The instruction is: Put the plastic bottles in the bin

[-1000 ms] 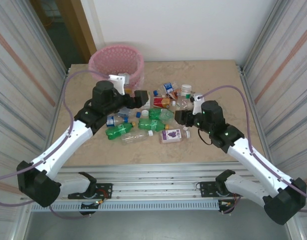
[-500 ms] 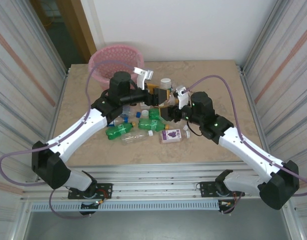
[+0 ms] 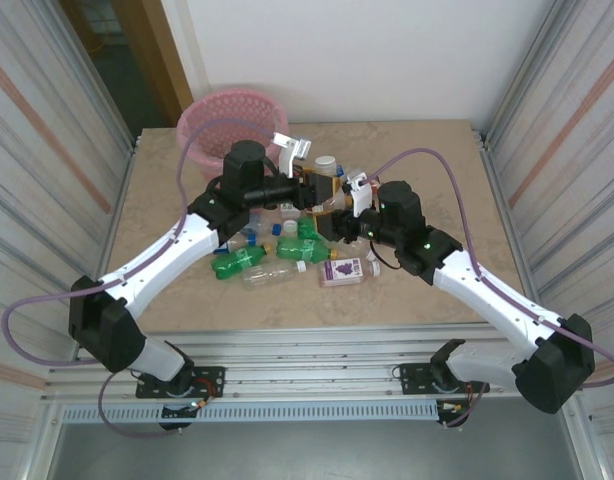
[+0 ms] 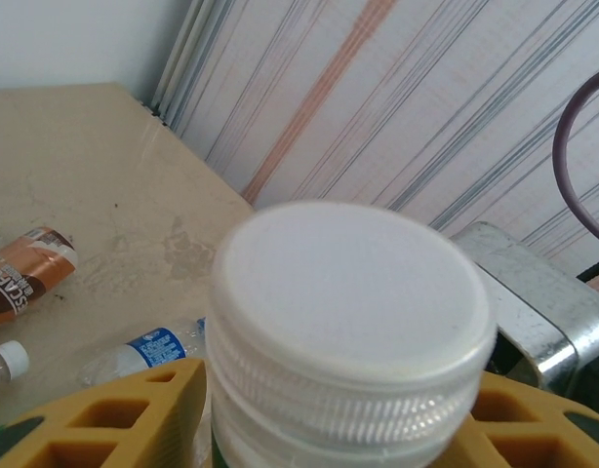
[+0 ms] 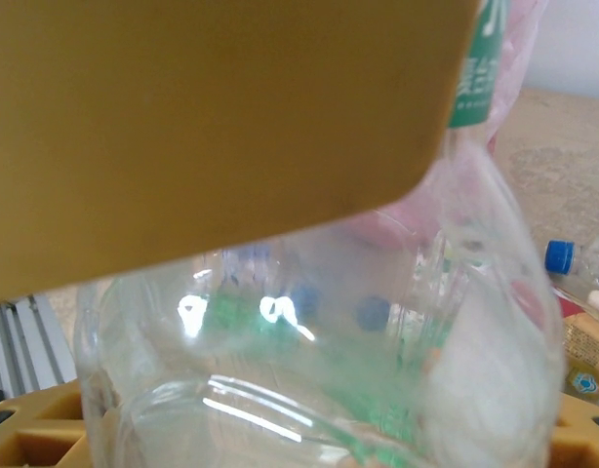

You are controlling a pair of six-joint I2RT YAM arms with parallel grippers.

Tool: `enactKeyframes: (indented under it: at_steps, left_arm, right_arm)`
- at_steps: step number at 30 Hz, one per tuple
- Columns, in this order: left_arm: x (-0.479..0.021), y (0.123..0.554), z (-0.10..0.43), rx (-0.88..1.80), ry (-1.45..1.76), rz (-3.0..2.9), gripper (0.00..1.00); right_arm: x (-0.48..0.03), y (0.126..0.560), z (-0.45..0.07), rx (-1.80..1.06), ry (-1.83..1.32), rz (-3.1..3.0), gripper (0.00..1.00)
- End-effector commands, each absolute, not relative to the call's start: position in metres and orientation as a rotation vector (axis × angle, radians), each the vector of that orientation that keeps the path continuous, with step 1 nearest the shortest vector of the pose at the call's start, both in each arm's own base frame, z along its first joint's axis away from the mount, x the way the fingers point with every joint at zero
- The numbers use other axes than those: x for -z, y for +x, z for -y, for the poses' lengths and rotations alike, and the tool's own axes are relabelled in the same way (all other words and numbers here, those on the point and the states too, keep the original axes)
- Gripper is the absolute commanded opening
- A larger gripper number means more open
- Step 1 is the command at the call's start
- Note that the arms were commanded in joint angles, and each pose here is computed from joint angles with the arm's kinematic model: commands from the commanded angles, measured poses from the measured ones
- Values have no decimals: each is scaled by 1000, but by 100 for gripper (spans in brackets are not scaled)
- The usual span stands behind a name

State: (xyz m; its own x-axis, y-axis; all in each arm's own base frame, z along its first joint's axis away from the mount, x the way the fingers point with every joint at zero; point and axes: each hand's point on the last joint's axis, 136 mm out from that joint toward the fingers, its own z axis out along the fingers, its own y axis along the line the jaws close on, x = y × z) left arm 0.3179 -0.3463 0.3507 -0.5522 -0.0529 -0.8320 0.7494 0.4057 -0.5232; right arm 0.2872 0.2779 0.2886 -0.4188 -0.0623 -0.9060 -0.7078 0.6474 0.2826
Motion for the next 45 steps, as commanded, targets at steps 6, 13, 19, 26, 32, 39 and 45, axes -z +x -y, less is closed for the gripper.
enactKeyframes:
  at_steps: [6, 13, 19, 26, 32, 39, 45]
  left_arm:
    - [-362, 322, 348, 1245, 567, -1806, 10]
    - [-362, 333, 327, 1178, 501, -1811, 4]
    - [-370, 352, 293, 1078, 391, -1791, 1]
    - [-379, 372, 262, 992, 311, -1767, 1]
    - [-388, 386, 239, 925, 256, -1743, 1]
    - [-413, 410, 210, 856, 198, -1690, 1]
    - [-437, 446, 177, 784, 120, -1630, 2]
  right_arm:
    - [-313, 287, -284, -810, -642, -1798, 60]
    - [-310, 289, -270, -742, -591, -1825, 97]
    - [-314, 287, -249, -687, -511, -1819, 98]
    - [-317, 282, -226, -617, -433, -1827, 98]
    - [-320, 280, -198, -525, -323, -1818, 98]
    - [-322, 280, -176, -460, -225, -1822, 98]
    - [-320, 281, -165, -428, -162, -1831, 98]
